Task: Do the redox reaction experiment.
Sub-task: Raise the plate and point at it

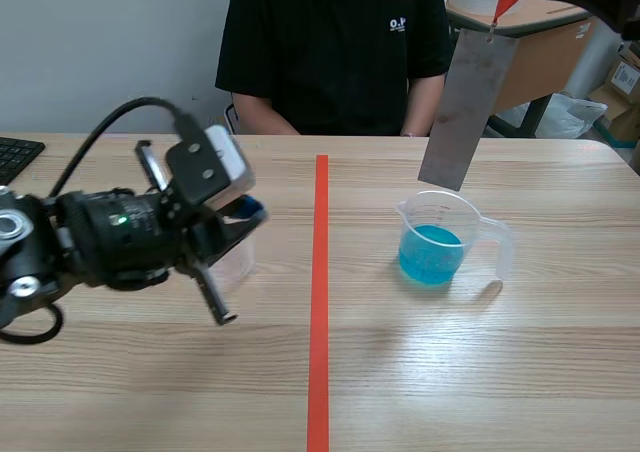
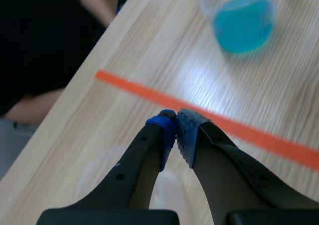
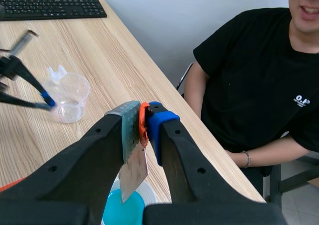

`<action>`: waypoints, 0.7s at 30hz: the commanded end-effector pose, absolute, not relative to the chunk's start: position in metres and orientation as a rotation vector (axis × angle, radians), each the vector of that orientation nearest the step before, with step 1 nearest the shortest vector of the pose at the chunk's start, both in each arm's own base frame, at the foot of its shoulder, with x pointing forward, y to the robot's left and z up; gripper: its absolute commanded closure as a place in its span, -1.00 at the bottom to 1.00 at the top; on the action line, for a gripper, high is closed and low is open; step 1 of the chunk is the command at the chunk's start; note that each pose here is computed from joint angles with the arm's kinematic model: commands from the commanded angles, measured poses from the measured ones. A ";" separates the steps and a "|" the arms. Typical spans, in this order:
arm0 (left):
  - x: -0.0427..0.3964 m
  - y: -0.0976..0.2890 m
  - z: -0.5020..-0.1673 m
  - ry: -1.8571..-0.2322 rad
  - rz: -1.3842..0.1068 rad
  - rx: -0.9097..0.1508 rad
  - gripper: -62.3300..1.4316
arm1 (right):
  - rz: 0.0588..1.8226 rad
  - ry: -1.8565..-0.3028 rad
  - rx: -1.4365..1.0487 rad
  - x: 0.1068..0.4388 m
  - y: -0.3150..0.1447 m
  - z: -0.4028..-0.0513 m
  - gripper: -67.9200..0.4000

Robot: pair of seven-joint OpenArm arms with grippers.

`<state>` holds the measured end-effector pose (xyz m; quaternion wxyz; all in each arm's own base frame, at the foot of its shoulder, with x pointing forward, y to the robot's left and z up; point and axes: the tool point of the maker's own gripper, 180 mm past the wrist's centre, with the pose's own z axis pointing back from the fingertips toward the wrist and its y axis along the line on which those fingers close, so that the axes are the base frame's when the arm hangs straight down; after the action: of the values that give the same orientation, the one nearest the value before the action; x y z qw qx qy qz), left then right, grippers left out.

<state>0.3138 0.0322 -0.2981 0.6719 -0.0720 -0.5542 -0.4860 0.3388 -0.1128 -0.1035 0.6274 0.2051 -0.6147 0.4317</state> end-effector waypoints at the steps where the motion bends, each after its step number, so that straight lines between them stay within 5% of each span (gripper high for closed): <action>1: 0.308 0.050 -0.298 -1.247 -1.061 -0.127 0.80 | 1.001 -1.449 0.460 0.339 -0.116 -0.088 0.94; 11: 0.226 0.162 -0.344 -1.011 -0.875 0.088 0.80 | 0.997 -1.454 0.466 0.339 -0.114 -0.088 0.94; 21: 0.123 0.209 -0.385 -0.757 -0.651 0.123 0.80 | 0.995 -1.486 0.469 0.342 -0.108 -0.084 0.94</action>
<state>0.1203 0.2144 -0.3874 0.8771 0.0630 -0.3529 -0.3195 0.3408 -0.1069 -0.1060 0.6254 0.2069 -0.6181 0.4289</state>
